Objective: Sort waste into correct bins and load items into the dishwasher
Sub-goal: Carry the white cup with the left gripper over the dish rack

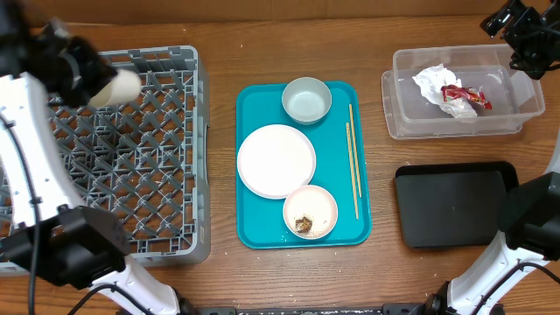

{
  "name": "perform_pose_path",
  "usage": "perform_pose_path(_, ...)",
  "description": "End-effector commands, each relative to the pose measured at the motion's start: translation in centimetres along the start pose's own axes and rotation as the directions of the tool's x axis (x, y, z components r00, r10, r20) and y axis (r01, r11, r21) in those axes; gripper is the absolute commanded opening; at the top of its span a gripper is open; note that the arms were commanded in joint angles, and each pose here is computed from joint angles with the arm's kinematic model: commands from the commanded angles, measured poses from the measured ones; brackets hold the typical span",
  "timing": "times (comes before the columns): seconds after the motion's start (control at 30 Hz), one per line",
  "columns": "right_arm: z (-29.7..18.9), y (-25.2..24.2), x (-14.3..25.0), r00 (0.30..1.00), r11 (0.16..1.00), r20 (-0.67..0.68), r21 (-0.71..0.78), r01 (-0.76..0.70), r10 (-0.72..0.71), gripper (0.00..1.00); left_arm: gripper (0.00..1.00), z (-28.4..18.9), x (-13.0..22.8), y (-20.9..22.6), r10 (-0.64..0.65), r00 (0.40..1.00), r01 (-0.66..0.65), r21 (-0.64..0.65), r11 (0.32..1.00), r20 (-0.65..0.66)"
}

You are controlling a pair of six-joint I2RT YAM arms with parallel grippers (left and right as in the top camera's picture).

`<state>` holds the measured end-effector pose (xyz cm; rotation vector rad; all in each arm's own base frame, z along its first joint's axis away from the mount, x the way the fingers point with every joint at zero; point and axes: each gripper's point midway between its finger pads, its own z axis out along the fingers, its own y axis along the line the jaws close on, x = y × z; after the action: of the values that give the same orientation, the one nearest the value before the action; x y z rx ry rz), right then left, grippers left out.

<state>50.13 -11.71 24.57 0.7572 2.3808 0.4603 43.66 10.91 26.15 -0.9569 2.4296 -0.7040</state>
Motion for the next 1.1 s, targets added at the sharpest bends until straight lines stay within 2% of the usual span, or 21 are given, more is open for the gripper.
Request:
perform_pose_path(0.0,-2.3,1.3,-0.6,0.999,1.000,0.051,-0.020,0.019,-0.018,1.00,0.04,0.1,-0.4,1.8,-0.088,0.995,0.093,0.118,0.989,-0.049)
perform_pose_path(0.1,-2.3,1.3,-0.6,0.999,1.000,0.051,-0.020,0.020,-0.019,1.00,0.04,0.3,-1.5,3.9,-0.131,0.990,0.140,0.221,0.965,-0.055)
perform_pose_path(0.27,-2.3,1.3,-0.6,0.999,1.000,0.051,-0.019,0.019,-0.018,1.00,0.04,0.2,-2.2,5.2,-0.140,0.986,0.165,0.483,0.860,-0.087)
perform_pose_path(0.37,-2.3,1.3,-0.6,0.999,1.000,0.051,-0.020,0.020,-0.019,1.00,0.04,0.6,-2.0,5.9,-0.123,0.988,0.153,0.567,0.809,-0.091)
perform_pose_path(0.53,-2.3,1.3,-0.6,0.999,1.000,0.051,-0.020,0.020,-0.019,1.00,0.04,2.1,-1.2,7.2,-0.138,0.985,0.175,0.567,0.805,-0.107)
perform_pose_path(0.77,-2.3,1.3,-0.6,0.999,1.000,0.051,-0.020,0.020,-0.019,1.00,0.04,4.3,-1.0,10.2,-0.197,0.977,0.212,0.467,0.858,-0.081)
perform_pose_path(0.93,-2.3,1.3,-0.6,0.999,1.000,0.051,-0.020,0.019,-0.018,1.00,0.04,5.7,-0.6,11.1,-0.206,0.976,0.213,0.481,0.850,-0.069)
perform_pose_path(1.07,-2.3,1.3,-0.6,0.999,1.000,0.051,-0.020,0.020,-0.019,1.00,0.04,6.2,-0.4,11.0,-0.184,0.981,0.186,0.544,0.818,-0.059)
